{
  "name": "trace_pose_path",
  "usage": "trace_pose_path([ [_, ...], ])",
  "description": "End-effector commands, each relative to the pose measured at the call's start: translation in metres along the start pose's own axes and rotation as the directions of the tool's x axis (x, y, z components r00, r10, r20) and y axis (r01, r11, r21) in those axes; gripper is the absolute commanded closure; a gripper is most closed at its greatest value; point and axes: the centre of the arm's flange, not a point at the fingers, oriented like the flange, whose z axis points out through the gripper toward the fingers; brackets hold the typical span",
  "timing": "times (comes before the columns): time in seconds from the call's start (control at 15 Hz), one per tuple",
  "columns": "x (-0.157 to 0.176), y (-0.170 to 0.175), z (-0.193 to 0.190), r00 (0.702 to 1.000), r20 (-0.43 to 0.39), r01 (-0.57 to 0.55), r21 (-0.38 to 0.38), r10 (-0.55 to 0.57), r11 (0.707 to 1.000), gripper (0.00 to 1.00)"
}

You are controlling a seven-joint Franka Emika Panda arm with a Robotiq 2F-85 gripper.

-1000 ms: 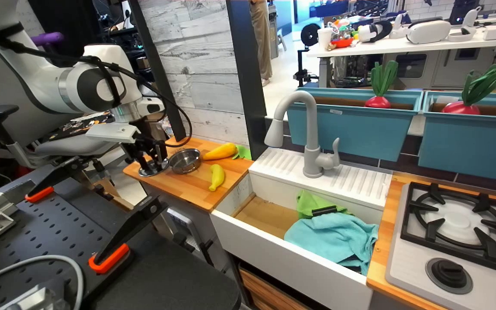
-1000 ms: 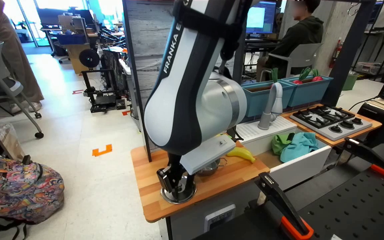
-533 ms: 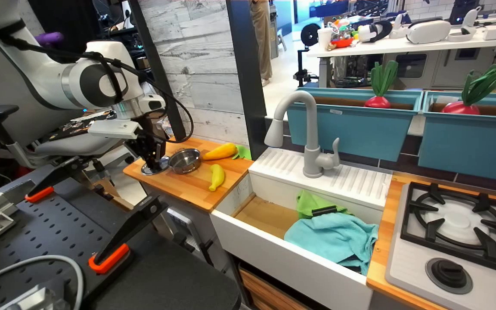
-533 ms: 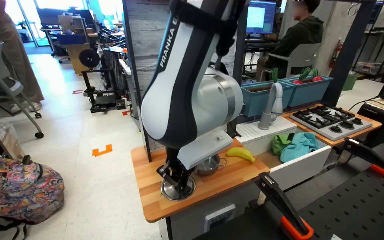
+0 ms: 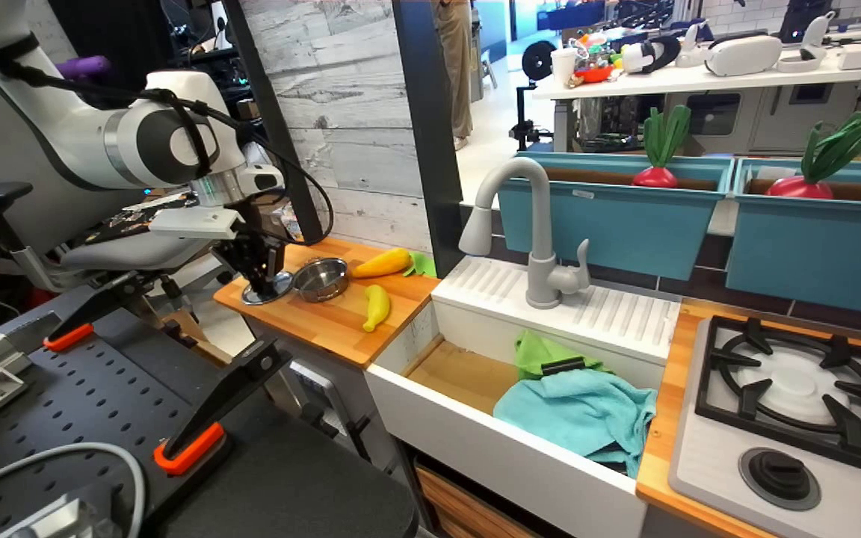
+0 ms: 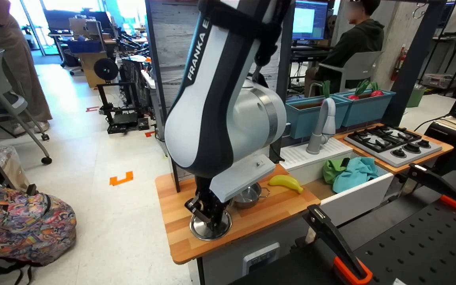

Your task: Put the lid on the pot

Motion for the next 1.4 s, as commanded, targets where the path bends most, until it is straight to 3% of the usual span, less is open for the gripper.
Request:
trace_pose_path([
  [0.0,-0.009,-0.022,-0.016,0.998,0.045,0.041,-0.037,-0.039,0.998,1.00],
  [0.47,-0.028,-0.036,-0.056,0.998,0.028,0.053,-0.052,-0.051,0.997,1.00],
  [0.93,-0.043,0.020,-0.093,0.999,0.015,0.034,-0.069,-0.033,0.997,1.00],
  [1.33,-0.028,0.071,-0.097,1.000,0.000,0.003,-0.072,-0.003,0.997,1.00],
])
